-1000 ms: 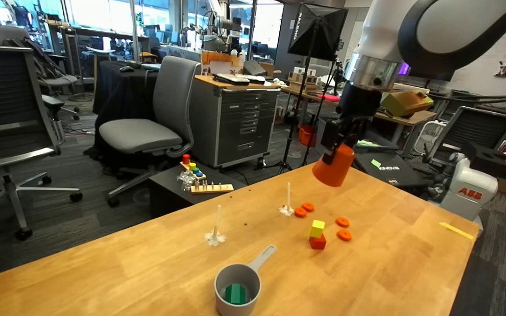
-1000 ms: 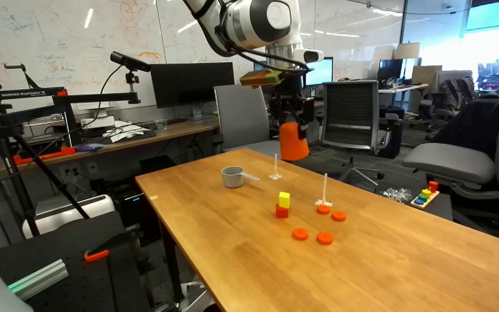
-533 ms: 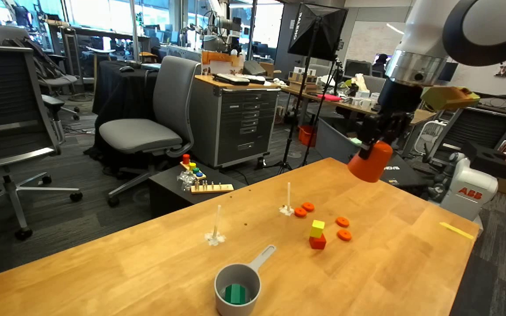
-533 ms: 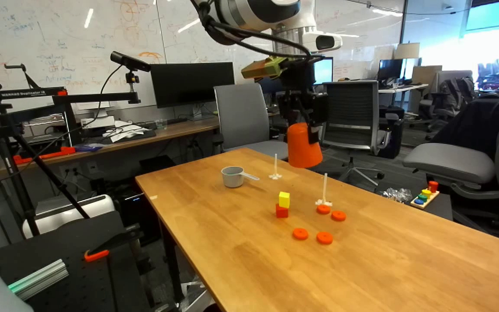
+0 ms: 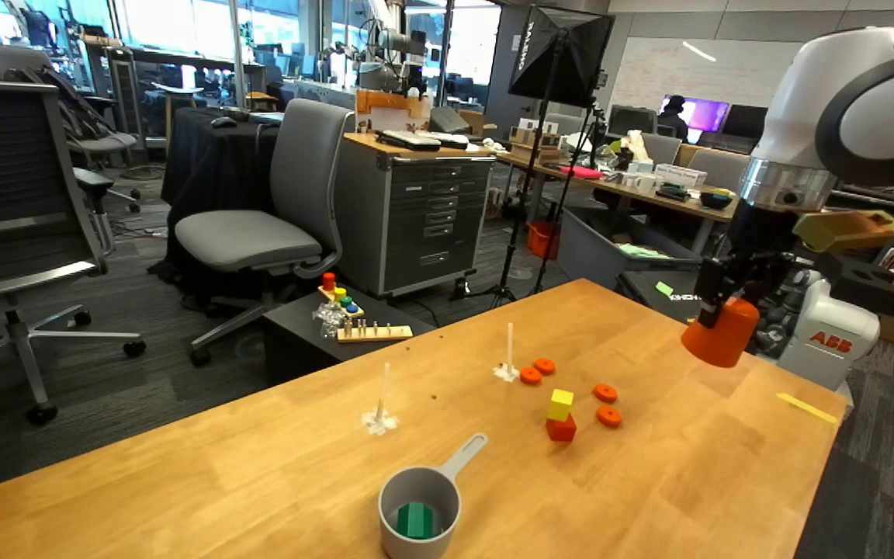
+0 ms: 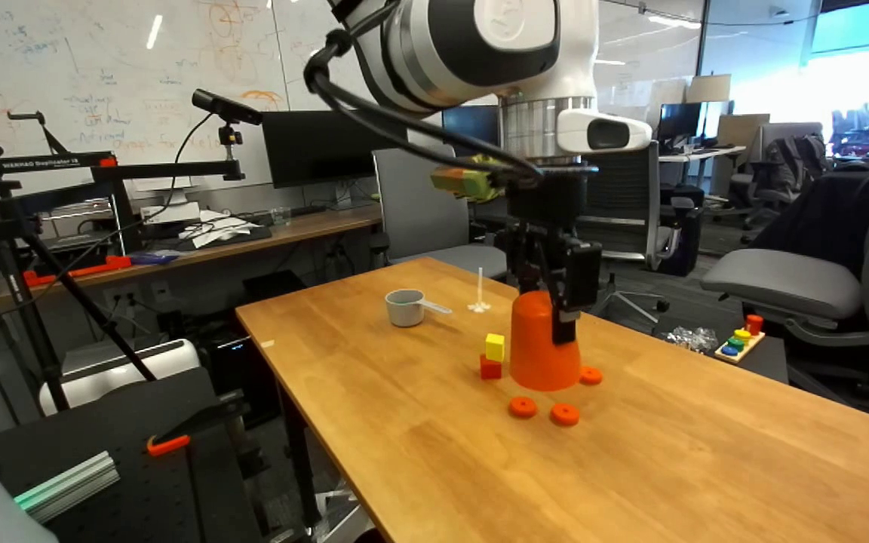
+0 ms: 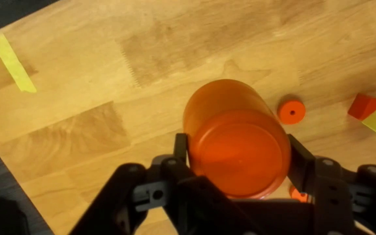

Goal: Pick up the green block from the top of the orange cup and put it in the grey cup. Pick up the orange cup from the table, move it to the right, pick up the orange and yellow blocks and put them in the grey cup.

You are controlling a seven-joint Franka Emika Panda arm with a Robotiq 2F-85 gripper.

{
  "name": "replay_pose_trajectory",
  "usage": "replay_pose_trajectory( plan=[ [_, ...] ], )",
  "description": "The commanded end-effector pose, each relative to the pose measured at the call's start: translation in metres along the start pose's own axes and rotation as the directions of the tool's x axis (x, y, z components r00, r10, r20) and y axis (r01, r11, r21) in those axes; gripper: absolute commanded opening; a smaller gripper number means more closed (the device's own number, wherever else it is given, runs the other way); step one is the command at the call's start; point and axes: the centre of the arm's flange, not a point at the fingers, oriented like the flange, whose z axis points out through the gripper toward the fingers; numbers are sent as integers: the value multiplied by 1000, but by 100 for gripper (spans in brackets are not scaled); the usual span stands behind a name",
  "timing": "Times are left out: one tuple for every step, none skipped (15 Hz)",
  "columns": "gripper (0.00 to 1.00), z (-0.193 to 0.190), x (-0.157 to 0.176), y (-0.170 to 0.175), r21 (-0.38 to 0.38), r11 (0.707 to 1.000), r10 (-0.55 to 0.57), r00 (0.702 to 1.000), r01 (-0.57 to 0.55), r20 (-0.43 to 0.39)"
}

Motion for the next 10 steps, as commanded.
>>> replay_pose_trajectory(
  plan=[
    [46, 41, 6, 2, 15, 1000, 27, 1000, -27, 7],
    [46, 54, 10, 2, 13, 999, 30, 999, -30, 16],
    [46, 66, 14, 2, 15, 999, 33, 999, -34, 26],
    [46, 77, 17, 2, 14, 999, 37, 999, -37, 35],
    [46, 89, 20, 3, 15, 999, 42, 998, -43, 47],
    [46, 99, 22, 3, 16, 999, 48, 997, -50, 60],
    [46, 111, 24, 3, 18, 998, 55, 996, -56, 76],
    [46, 120, 26, 3, 15, 998, 56, 994, -57, 89],
    [46, 129, 30, 1, 11, 998, 53, 994, -54, 101],
    [46, 138, 32, 0, 8, 998, 55, 992, -56, 112]
  ],
)
